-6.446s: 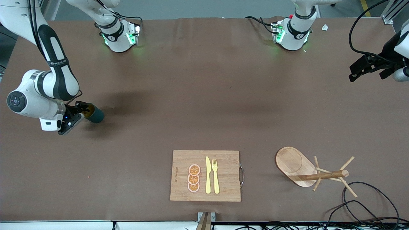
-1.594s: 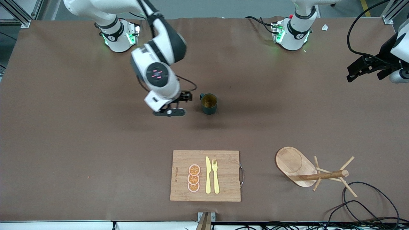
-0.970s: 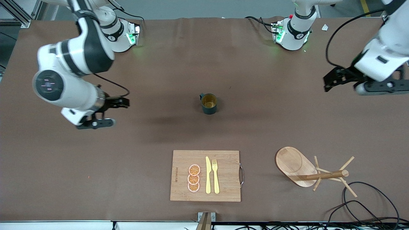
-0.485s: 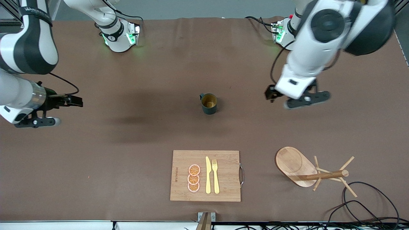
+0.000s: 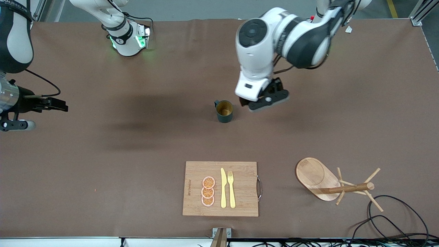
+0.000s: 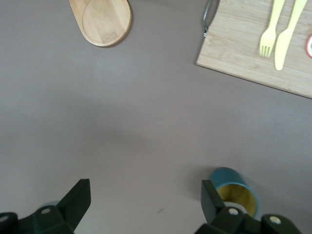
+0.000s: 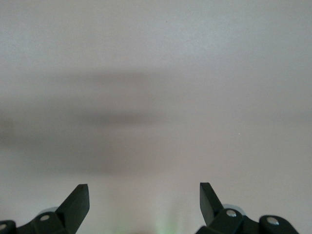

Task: Pass cup and hang on rack
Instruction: 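Lower the left gripper onto the mug handle and close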

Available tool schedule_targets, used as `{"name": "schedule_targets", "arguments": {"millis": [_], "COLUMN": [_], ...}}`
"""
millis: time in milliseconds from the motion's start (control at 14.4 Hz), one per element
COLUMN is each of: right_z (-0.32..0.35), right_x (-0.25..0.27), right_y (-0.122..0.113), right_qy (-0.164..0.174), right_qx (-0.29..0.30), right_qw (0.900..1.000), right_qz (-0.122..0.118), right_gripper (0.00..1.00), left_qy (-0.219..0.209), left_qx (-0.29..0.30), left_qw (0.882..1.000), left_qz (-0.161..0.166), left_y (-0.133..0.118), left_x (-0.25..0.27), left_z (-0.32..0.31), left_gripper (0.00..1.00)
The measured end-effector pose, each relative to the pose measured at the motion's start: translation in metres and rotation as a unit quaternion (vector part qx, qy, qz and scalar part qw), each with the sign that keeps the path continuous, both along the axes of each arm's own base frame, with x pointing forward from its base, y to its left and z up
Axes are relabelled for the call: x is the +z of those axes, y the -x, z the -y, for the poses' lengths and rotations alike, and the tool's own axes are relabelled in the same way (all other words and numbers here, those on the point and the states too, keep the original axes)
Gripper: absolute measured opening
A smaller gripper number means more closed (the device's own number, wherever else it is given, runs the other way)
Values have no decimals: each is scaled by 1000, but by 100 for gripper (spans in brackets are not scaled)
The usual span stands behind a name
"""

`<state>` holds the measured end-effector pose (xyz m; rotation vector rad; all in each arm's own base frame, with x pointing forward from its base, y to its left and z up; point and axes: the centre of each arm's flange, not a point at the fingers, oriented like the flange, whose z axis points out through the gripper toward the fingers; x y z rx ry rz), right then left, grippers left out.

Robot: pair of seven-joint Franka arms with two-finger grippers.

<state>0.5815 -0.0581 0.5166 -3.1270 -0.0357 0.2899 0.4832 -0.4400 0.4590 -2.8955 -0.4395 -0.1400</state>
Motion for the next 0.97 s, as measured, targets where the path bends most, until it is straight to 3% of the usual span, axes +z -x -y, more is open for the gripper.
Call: {"name": "schedule_targets", "arguments": {"millis": [208,624,970], "right_z": [8,6,-1], "right_x": [24,42,36], "right_y": [-1,-7,-3], "right_qy": [11,13,9], "right_qx": [-3,-2,4], "right_qw": [1000,1000,1000], "right_qz": [8,22,-10], "right_gripper": [100,100,100], "left_qy": [-28,-80,-90], "left_qx": [6,28,75], "left_qw": [999,988,970], "left_qz": [30,126,214], "left_y": [35,135,189], "left_x": [-30,-115,-182], "left_z": [51,143,175], "left_gripper": [100,100,100]}}
